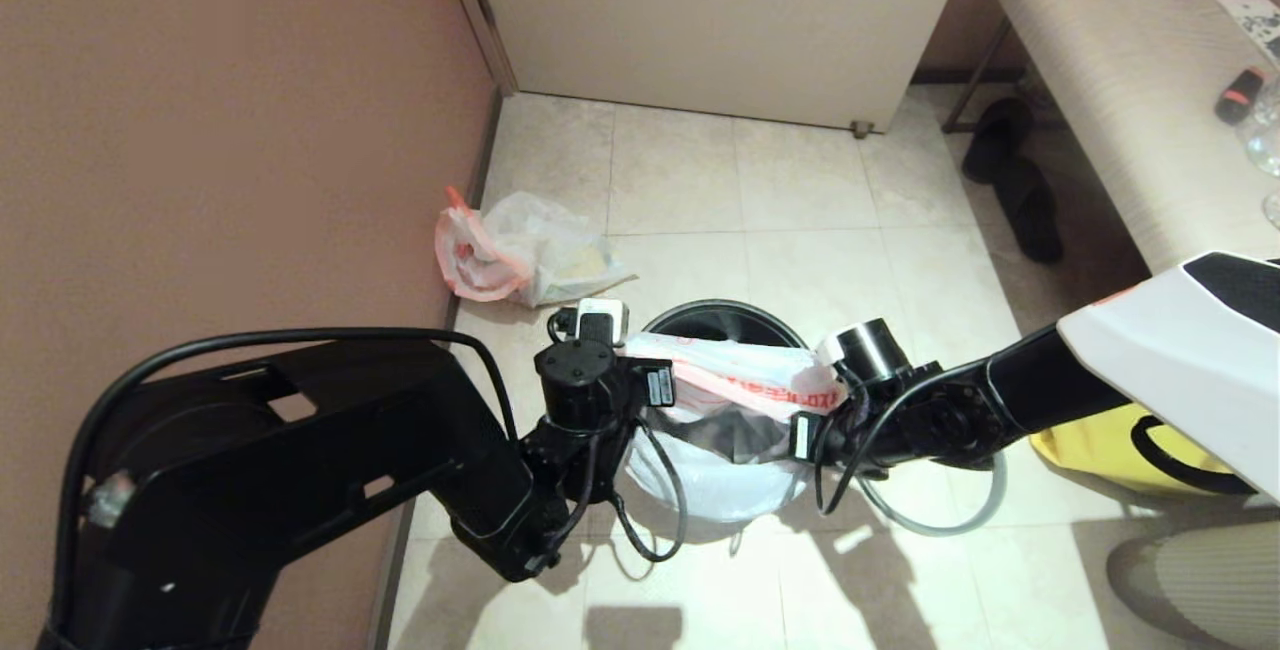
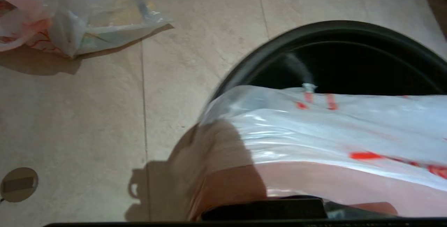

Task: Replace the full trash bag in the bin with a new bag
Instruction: Put the new garbage bag on the trash can

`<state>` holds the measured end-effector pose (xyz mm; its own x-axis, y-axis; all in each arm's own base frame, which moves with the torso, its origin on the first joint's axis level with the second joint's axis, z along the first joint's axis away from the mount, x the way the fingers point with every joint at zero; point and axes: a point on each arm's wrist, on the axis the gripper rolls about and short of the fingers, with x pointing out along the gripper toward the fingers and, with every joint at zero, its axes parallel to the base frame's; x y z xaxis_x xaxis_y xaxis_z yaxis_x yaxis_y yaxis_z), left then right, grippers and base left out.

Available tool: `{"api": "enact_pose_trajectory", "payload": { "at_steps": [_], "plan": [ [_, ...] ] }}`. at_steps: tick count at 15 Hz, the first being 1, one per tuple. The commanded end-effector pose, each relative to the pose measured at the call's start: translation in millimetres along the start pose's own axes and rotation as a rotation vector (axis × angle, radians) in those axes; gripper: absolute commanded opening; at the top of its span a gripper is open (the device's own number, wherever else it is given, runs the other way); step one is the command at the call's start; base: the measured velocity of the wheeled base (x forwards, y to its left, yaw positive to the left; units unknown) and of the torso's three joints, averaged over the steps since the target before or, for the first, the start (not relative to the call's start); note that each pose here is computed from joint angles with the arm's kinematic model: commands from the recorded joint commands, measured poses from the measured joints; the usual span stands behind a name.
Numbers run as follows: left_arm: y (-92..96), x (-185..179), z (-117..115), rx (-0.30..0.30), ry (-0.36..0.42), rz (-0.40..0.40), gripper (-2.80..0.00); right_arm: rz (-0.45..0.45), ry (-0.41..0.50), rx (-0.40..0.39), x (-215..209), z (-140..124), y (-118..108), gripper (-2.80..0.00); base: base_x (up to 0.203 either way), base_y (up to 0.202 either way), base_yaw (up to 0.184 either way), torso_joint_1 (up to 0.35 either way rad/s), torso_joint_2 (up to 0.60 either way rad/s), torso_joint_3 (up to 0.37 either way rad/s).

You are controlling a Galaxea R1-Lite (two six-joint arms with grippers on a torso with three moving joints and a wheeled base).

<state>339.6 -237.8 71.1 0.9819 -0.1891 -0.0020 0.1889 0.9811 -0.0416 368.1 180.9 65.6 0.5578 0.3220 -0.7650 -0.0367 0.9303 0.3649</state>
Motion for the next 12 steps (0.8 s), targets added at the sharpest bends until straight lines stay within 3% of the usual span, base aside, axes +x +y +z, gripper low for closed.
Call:
{"api": "enact_pose_trajectory", "payload": {
  "at_steps": [1,5,9,10,11,12],
  "plan": [
    [-10.7,-11,0,0.0,0.01,-0.036,-2.8,0.02,-0.019,0.008,-7,3,2,-2.8,0.0,0.0,0.0,0.0,0.0,0.0],
    [-20.8,-14,-39,0.027,0.102,-0.068,-2.8,0.036,-0.056,0.02,-4,5,-2,-2.8,0.0,0.0,0.0,0.0,0.0,0.0],
    [-15.7,-8,-44,0.027,0.106,-0.065,-2.8,0.061,-0.094,0.013,-2,3,-2,-2.8,0.0,0.0,0.0,0.0,0.0,0.0],
    [-16.5,-9,-41,0.024,0.101,-0.068,-2.8,0.067,-0.116,0.015,0,3,-4,-1.26,0.0,0.0,0.0,0.0,0.0,0.0],
    [-17.2,-10,-38,0.022,0.097,-0.071,-2.8,0.079,-0.146,0.017,0,5,-6,0.0,0.0,0.0,0.0,0.0,0.0,0.0],
    [-17.2,-10,-37,0.023,0.094,-0.07,-2.8,0.107,-0.197,0.016,1,8,-7,0.0,0.0,0.0,0.0,0.0,0.0,0.0]
  ]
}}
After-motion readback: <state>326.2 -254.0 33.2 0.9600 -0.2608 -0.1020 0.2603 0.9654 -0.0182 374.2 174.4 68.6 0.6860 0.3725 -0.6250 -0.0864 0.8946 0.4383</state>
